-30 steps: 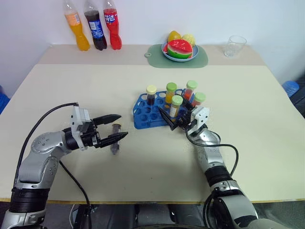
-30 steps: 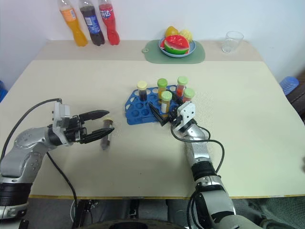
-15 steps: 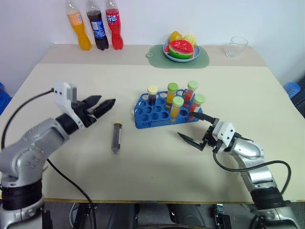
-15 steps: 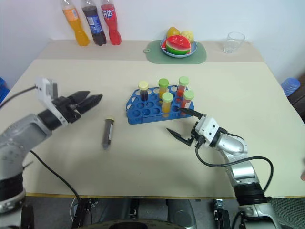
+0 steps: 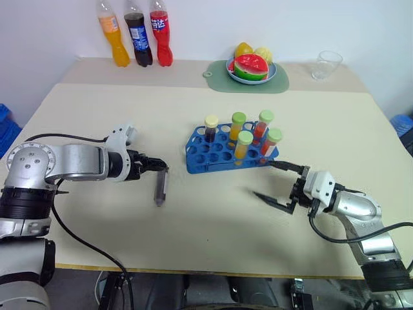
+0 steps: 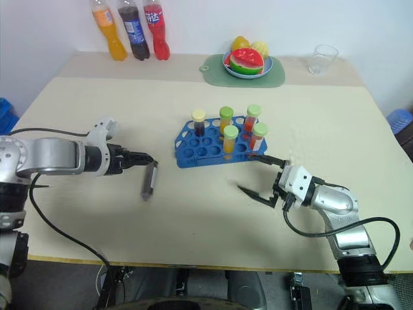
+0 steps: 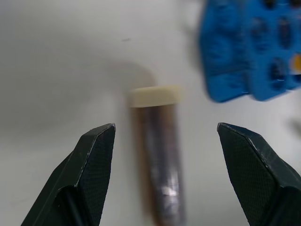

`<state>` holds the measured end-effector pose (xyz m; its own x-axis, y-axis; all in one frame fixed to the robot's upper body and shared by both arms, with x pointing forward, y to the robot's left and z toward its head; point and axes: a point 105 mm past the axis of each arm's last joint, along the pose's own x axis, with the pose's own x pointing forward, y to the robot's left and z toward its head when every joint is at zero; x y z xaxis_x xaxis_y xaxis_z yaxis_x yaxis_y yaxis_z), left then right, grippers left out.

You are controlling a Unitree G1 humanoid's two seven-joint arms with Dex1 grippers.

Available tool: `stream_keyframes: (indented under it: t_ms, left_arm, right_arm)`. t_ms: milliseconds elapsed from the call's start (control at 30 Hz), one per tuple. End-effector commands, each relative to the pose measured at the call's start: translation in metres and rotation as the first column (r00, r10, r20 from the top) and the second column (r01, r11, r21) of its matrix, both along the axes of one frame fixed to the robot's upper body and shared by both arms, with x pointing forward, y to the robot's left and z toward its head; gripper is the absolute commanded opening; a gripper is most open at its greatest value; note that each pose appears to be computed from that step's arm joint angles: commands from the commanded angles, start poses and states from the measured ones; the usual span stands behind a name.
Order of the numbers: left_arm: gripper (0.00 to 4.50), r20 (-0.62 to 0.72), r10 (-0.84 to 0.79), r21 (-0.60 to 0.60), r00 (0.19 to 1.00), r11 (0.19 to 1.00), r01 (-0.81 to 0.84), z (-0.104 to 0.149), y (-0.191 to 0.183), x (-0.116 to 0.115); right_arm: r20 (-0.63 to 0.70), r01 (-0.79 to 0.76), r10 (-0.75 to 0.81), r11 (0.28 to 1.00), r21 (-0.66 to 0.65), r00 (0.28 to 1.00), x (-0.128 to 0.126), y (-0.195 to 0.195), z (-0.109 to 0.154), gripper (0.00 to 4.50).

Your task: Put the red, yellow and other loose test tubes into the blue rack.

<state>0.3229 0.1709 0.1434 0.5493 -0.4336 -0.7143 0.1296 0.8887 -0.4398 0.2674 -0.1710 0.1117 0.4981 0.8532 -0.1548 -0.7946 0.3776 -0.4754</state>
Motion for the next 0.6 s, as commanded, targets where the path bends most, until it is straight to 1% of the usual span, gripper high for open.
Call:
stream_keyframes:
  t_ms: [33,167,300,333,367,400,433,467,500,533,600]
  left_arm:
    - [3.58,-0.033,0.08,0.011,0.996,0.997,-0.08,-0.002,-0.008,0.011]
    - [3.58,-0.126,0.145,0.024,0.981,0.989,-0.143,-0.013,-0.03,0.021]
    - [3.58,-0.204,0.207,0.125,0.957,0.975,-0.184,-0.022,-0.033,0.023]
    - [3.16,-0.219,0.23,0.154,0.948,0.968,-0.199,-0.023,-0.031,0.024]
    - [3.05,-0.23,0.214,0.173,0.949,0.969,-0.177,-0.023,-0.031,0.024]
    - [2.63,-0.236,0.202,0.182,0.95,0.97,-0.161,-0.022,-0.031,0.024]
    - [2.36,-0.248,0.199,0.195,0.948,0.969,-0.153,-0.022,-0.032,0.025]
    - [1.74,-0.26,0.193,0.201,0.946,0.969,-0.143,-0.022,-0.033,0.026]
    - [1.46,-0.273,0.19,0.202,0.943,0.97,-0.137,-0.022,-0.034,0.026]
    - [1.29,-0.281,0.193,0.208,0.94,0.969,-0.136,-0.022,-0.033,0.027]
    - [1.29,-0.303,0.148,0.179,0.941,0.979,-0.096,-0.02,-0.035,0.027]
  right_arm:
    - [0.05,-0.025,0.026,1.0,-0.009,0.998,-0.006,-0.002,0.013,4.39]
    - [0.054,-0.022,0.022,1.0,-0.013,0.998,-0.007,-0.003,0.016,4.39]
    - [0.058,-0.025,0.025,1.0,-0.007,0.998,-0.009,0.001,0.017,4.39]
    - [0.058,-0.025,0.026,1.0,-0.005,0.998,-0.01,0.003,0.017,4.43]
    - [0.059,-0.026,0.026,1.0,-0.004,0.998,-0.01,0.004,0.017,4.43]
    - [0.06,-0.027,0.027,1.0,-0.003,0.998,-0.011,0.005,0.017,4.43]
    - [0.06,-0.025,0.025,1.0,0.002,0.998,-0.012,0.006,0.017,4.43]
    - [0.06,-0.024,0.023,1.0,0.007,0.998,-0.013,0.007,0.017,4.43]
    - [0.059,-0.022,0.022,1.0,0.009,0.998,-0.014,0.008,0.016,4.43]
    - [0.058,-0.02,0.019,1.0,0.011,0.998,-0.015,0.008,0.016,4.43]
    - [0.054,-0.013,0.013,1.0,0.013,0.998,-0.017,0.009,0.015,4.43]
